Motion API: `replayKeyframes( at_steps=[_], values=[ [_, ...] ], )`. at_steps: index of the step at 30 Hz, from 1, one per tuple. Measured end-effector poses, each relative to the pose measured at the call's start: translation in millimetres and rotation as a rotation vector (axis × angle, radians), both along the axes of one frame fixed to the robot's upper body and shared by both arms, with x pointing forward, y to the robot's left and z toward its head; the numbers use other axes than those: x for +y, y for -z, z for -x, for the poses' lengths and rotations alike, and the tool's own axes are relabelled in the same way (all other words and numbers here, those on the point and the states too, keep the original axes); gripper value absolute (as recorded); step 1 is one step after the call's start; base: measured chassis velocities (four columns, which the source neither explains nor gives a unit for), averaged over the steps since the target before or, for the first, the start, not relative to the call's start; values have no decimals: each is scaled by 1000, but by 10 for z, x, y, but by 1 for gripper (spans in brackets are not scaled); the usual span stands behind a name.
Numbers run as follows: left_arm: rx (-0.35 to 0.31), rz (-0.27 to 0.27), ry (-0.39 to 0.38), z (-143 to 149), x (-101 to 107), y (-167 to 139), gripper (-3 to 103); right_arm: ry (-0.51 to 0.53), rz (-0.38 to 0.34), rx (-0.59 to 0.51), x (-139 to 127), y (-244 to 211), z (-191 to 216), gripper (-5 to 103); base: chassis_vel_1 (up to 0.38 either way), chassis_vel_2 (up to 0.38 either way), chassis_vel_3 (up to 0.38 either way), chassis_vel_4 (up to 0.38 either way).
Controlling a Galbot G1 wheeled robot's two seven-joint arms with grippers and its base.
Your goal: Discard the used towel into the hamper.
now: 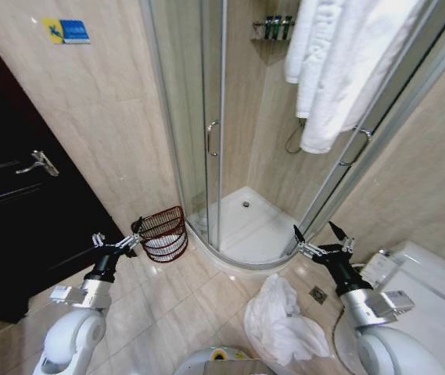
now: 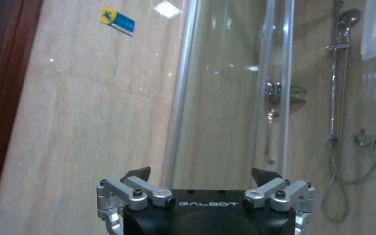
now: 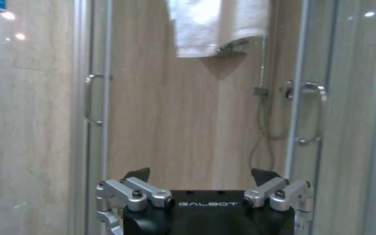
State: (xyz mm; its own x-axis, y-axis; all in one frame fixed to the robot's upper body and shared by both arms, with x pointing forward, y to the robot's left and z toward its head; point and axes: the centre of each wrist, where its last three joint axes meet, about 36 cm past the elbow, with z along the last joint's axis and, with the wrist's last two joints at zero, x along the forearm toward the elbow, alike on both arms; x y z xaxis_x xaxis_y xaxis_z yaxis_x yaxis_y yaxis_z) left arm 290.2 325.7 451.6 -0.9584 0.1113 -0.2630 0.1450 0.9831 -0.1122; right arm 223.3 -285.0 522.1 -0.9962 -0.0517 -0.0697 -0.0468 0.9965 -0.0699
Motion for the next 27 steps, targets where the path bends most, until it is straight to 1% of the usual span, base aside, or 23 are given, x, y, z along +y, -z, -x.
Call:
replayKeyframes(
  at_steps=[3,5,6,10,12,14,15,16,18,19,20,24,25,27],
  values=[
    [-3,2,0,6,-10,-10,100,11,0,-7,-4,-9,-11,100,-151,-164,130,140],
    [-7,4,3,18,-31,-34,100,46,-19,-24,-49,-76,-77,100,-51,-84,69,23],
    [-7,4,3,18,-31,-34,100,46,-19,-24,-49,-76,-77,100,-22,-64,69,29],
    [-7,4,5,21,-68,-57,100,111,-47,-32,-146,-277,-252,100,8,7,-17,-7],
    [-6,3,5,21,-78,-59,100,111,-44,-29,-186,-350,-299,100,52,47,-69,-28],
    [-5,1,5,23,-97,-59,100,103,-29,-47,-264,-515,-393,100,26,24,-7,-15],
    [-4,-3,4,25,-110,-52,100,97,-11,-73,-335,-691,-471,100,0,0,0,0],
    [-4,-3,4,25,-110,-52,100,97,-11,-73,-335,-691,-471,100,0,0,0,0],
    [-1,-7,2,27,-130,-38,100,89,7,-108,-426,-921,-540,100,0,0,0,0],
    [-1,-7,2,27,-130,-38,100,89,7,-108,-426,-921,-540,100,0,0,0,0],
    [2,-9,4,22,-139,-29,100,85,18,-128,-472,-1031,-557,100,0,0,0,0],
    [13,-16,45,-141,-249,3,100,114,74,-230,-753,-1501,-462,100,0,0,0,0],
    [13,-16,45,-141,-249,3,100,114,74,-230,-753,-1501,-462,100,0,0,0,0],
    [16,-21,60,-214,-295,4,100,105,93,-273,-852,-1704,-407,100,0,0,0,0]
  ],
)
